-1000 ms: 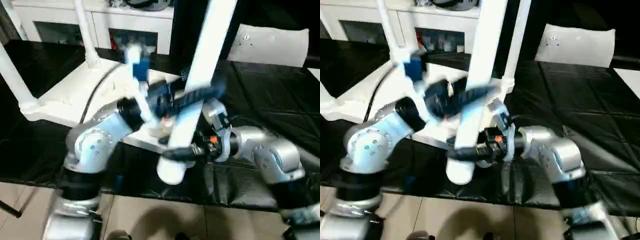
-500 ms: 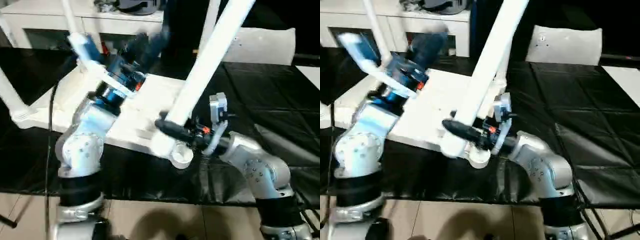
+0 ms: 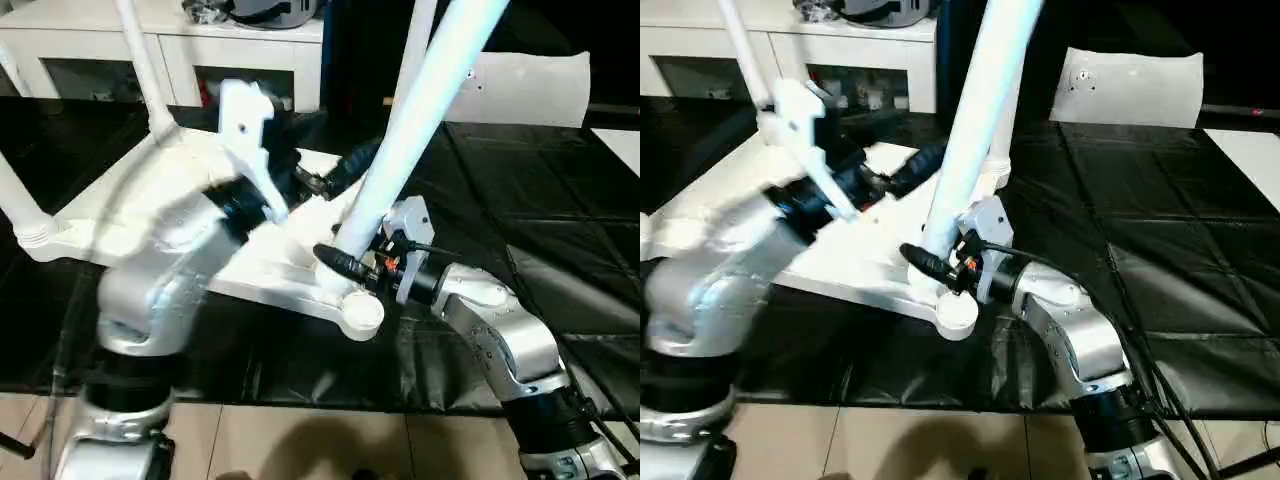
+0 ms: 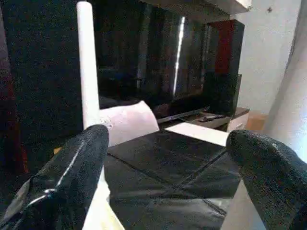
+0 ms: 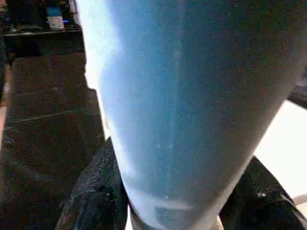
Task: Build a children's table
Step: Pick table leg
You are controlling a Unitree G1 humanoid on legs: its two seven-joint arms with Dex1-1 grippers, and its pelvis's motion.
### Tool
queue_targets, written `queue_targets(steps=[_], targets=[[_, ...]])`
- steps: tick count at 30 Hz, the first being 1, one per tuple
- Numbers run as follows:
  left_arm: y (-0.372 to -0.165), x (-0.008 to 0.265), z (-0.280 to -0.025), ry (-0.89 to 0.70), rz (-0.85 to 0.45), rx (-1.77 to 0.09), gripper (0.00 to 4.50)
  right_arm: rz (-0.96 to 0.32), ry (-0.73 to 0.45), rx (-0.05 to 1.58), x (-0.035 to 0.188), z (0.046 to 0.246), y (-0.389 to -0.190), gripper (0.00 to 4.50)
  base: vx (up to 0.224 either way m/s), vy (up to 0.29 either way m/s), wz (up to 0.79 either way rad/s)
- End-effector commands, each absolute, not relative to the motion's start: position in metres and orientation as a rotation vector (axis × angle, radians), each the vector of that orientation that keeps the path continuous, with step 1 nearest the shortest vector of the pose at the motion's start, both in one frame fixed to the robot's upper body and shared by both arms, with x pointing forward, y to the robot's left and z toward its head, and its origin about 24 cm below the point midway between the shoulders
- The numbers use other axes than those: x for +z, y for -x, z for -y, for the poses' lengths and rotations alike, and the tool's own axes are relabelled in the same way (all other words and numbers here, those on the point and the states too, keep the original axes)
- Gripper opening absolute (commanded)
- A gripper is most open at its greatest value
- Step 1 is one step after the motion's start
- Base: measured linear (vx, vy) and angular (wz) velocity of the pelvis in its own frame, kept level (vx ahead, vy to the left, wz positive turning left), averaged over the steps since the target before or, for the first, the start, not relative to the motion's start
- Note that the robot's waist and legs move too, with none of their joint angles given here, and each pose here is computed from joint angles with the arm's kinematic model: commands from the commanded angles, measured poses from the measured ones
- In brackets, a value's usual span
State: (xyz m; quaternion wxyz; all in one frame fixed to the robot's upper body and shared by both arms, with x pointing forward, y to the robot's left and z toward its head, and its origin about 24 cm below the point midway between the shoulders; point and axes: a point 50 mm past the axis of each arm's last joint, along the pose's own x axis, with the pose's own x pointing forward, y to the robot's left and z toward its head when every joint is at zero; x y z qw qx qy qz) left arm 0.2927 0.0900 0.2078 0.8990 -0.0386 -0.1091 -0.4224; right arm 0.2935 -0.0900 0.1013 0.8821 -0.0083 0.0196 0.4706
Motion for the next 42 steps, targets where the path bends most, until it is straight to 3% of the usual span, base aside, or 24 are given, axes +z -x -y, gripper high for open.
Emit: queue_targets(steps=[1, 5, 9, 15, 18, 23, 28, 29, 32, 36, 39, 42], targets=[[-0.276, 0.213, -0.061, 0.069, 0.25, -1.056, 4.5, -0.066, 0.009, 0.914, 0.1, 0.089, -0.301, 1.91, 0.0, 0.0, 0.0], [-0.298, 0.205, -0.085, 0.087, 0.23, -0.836, 4.5, -0.032, -0.046, 0.82, 0.106, 0.098, -0.304, 1.91, 0.0, 0.0, 0.0], [-0.304, 0.191, -0.11, 0.045, 0.189, -0.76, 4.5, 0.026, -0.099, 0.671, 0.111, 0.113, -0.304, 1.91, 0.0, 0.0, 0.0], [-0.309, 0.162, -0.131, -0.004, 0.082, -0.651, 4.5, -0.091, -0.133, 0.556, 0.099, 0.127, -0.294, 1.9, 0.0, 0.0, 0.0], [-0.304, 0.127, -0.141, 0.014, -0.034, -0.487, 4.5, -0.166, -0.11, 0.478, 0.085, 0.132, -0.281, 1.9, 0.0, 0.0, 0.0], [-0.297, 0.11, -0.143, 0.025, -0.059, -0.442, 4.5, -0.177, -0.114, 0.474, 0.084, 0.129, -0.273, 1.9, 0.0, 0.0, 0.0], [-0.286, 0.098, -0.136, -0.086, -0.072, -0.644, 4.5, -0.182, -0.137, 0.512, 0.087, 0.129, -0.265, 1.9, 0.0, 0.0, 0.0], [-0.286, 0.097, -0.133, -0.153, -0.079, -0.745, 4.21, -0.183, -0.117, 0.519, 0.085, 0.132, -0.264, 1.9, 0.0, 0.0, 0.0], [-0.286, 0.096, -0.13, -0.241, -0.092, -0.873, 4.14, -0.178, -0.096, 0.512, 0.083, 0.135, -0.265, 1.9, 0.0, 0.0, 0.0], [-0.292, 0.089, -0.129, -0.4, -0.142, -1.077, 3.71, -0.176, -0.059, 0.531, 0.084, 0.137, -0.264, 1.9, 0.0, 0.0, 0.0], [-0.293, 0.085, -0.131, -0.435, -0.195, -1.172, 3.67, -0.181, -0.063, 0.54, 0.084, 0.139, -0.263, 1.9, 0.0, 0.0, 0.0], [-0.294, 0.08, -0.135, -0.454, -0.28, -1.256, 3.33, -0.195, -0.065, 0.557, 0.082, 0.142, -0.262, 1.9, 0.0, 0.0, 0.0]])
